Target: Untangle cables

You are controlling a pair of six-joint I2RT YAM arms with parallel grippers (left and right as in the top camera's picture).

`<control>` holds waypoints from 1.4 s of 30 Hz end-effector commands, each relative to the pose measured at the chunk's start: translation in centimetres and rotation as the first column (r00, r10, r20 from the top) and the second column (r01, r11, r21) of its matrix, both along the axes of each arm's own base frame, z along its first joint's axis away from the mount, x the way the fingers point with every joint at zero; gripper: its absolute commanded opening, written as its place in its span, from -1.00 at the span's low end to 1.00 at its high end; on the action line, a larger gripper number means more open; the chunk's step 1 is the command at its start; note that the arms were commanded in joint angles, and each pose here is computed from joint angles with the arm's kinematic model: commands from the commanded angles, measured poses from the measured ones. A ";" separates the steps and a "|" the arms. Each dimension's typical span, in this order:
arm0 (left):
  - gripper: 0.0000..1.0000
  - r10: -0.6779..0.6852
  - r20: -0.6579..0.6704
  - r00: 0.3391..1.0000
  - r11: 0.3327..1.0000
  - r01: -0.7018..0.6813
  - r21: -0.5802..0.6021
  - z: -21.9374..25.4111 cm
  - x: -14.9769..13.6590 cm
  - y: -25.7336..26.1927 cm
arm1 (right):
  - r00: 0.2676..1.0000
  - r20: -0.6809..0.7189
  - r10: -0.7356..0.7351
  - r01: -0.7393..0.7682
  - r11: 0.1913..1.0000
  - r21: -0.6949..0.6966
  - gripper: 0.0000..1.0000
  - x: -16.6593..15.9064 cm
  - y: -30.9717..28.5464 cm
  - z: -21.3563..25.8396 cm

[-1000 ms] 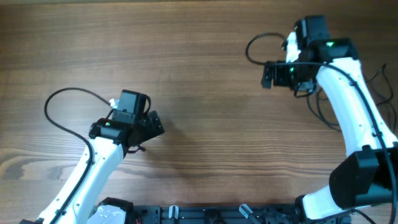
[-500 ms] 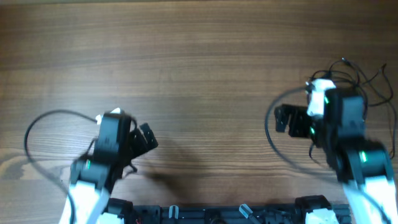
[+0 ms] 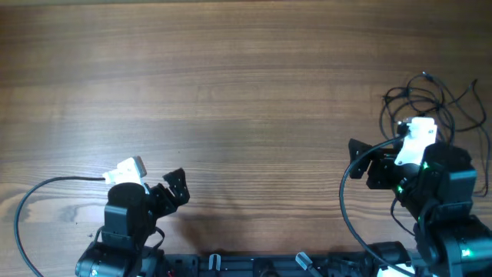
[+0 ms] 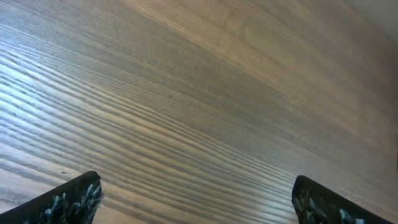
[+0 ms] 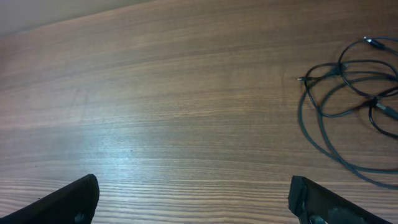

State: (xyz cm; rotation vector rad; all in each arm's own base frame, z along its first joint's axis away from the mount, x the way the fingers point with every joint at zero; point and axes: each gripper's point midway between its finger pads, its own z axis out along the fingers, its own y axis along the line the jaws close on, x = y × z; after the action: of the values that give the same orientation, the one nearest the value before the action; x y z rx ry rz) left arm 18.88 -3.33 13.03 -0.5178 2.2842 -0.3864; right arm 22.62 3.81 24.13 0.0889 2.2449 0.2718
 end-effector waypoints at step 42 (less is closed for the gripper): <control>1.00 0.003 -0.007 1.000 1.000 -0.003 -0.001 -0.4 -0.1 0.1 | 0.625 0.781 0.004 -0.052 0.998 0.036 0.99 -0.3 0.4 2.8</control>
State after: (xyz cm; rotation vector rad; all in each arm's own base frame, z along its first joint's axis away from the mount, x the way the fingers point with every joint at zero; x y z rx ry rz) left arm 18.79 -3.30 12.88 -0.5196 2.2902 -0.3835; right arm 22.18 4.00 27.32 -0.0152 1.3846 0.3215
